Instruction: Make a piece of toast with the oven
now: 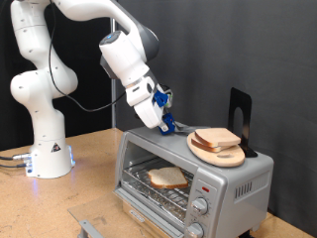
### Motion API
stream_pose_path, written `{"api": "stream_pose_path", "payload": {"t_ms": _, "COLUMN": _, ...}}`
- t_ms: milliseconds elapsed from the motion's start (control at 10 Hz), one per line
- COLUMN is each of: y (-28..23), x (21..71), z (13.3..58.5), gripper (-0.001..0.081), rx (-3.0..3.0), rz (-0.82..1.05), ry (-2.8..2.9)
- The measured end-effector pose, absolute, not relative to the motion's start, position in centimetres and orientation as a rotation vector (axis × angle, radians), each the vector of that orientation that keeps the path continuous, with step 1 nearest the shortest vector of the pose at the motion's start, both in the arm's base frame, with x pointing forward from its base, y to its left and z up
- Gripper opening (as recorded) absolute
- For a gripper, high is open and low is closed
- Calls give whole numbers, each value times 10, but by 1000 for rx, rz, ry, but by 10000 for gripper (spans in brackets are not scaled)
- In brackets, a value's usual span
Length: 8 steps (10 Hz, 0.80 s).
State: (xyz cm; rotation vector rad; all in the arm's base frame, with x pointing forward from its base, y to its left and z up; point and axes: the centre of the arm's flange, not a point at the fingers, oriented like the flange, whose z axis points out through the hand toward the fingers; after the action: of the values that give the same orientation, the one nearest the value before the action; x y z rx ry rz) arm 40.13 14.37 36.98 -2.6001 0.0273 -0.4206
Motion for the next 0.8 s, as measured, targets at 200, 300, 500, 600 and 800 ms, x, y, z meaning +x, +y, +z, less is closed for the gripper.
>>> {"api": "stream_pose_path", "payload": {"t_ms": 200, "y": 144, "x": 402, "z": 370, "gripper": 710, "rx": -2602, "rz": -429, "ry": 27}}
{"api": "stream_pose_path", "payload": {"t_ms": 300, "y": 143, "x": 403, "z": 371, "gripper": 788, "rx": -2611, "rz": -452, "ry": 21}}
{"api": "stream_pose_path", "payload": {"t_ms": 500, "y": 142, "x": 405, "z": 375, "gripper": 802, "rx": -2614, "rz": -498, "ry": 23}}
{"api": "stream_pose_path", "payload": {"t_ms": 600, "y": 141, "x": 407, "z": 380, "gripper": 802, "rx": -2597, "rz": -517, "ry": 26}}
{"api": "stream_pose_path", "payload": {"t_ms": 800, "y": 136, "x": 411, "z": 398, "gripper": 801, "rx": -2545, "rz": -548, "ry": 40}}
